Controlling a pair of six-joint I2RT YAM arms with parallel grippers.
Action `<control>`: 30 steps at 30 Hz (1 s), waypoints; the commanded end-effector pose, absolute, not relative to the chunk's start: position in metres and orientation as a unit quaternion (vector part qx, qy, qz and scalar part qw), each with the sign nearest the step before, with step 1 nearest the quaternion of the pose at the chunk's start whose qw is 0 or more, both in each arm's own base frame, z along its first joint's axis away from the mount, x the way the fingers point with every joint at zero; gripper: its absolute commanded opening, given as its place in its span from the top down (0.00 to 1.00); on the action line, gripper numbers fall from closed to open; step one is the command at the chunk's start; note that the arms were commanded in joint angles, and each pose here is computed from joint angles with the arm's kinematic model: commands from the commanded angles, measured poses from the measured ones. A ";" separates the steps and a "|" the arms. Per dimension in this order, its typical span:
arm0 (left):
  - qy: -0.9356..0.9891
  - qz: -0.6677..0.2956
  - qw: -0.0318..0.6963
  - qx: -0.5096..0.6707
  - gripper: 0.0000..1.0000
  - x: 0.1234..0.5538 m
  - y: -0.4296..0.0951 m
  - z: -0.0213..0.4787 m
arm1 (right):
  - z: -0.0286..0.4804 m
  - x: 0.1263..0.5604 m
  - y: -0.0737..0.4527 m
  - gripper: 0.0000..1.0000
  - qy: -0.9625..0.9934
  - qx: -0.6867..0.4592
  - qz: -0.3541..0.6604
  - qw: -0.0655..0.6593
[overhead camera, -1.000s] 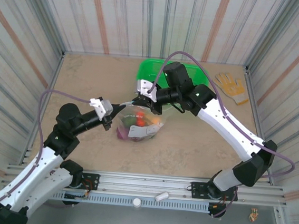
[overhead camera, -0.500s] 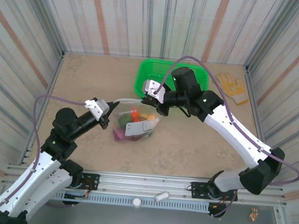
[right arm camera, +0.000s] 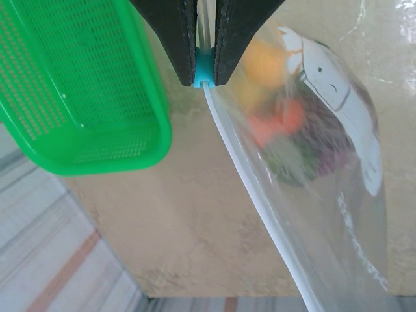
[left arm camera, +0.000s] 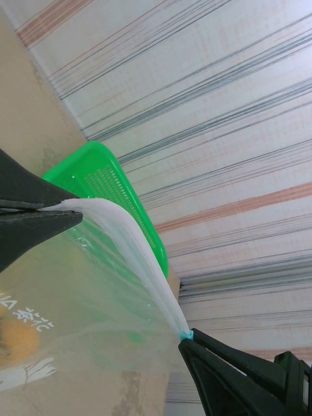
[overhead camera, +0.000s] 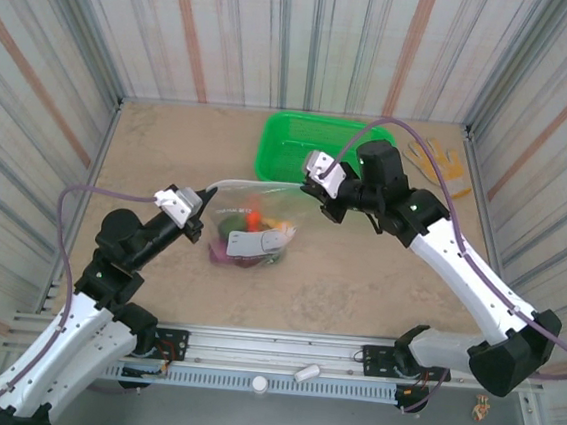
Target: Place the food in the zip-top bag and seal the zipper
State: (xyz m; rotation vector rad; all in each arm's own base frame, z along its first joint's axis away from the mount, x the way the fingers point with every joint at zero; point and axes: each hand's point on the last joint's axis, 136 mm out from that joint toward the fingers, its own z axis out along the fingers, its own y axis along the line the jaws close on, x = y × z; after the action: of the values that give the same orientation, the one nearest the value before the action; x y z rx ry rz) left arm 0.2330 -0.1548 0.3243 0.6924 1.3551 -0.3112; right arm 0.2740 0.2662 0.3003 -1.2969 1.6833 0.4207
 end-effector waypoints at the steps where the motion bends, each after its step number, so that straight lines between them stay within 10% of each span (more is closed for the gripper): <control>1: 0.601 -0.092 0.747 0.271 1.00 0.238 -0.133 0.344 | 0.291 0.290 0.227 0.99 0.734 -0.476 0.104 0.474; 24: 0.605 -0.094 0.742 0.274 1.00 0.240 -0.136 0.340 | 0.284 0.294 0.189 0.95 0.753 -0.433 0.081 0.489; 30: 0.601 -0.113 0.737 0.287 1.00 0.238 -0.144 0.339 | 0.302 0.297 0.194 0.74 0.750 -0.421 0.093 0.502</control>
State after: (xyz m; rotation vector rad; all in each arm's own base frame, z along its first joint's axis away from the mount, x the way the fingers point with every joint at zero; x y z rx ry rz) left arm 0.2378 -0.1495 0.3224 0.6656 1.3732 -0.2820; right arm 0.2888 0.2059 0.2895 -1.0949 1.7765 0.2659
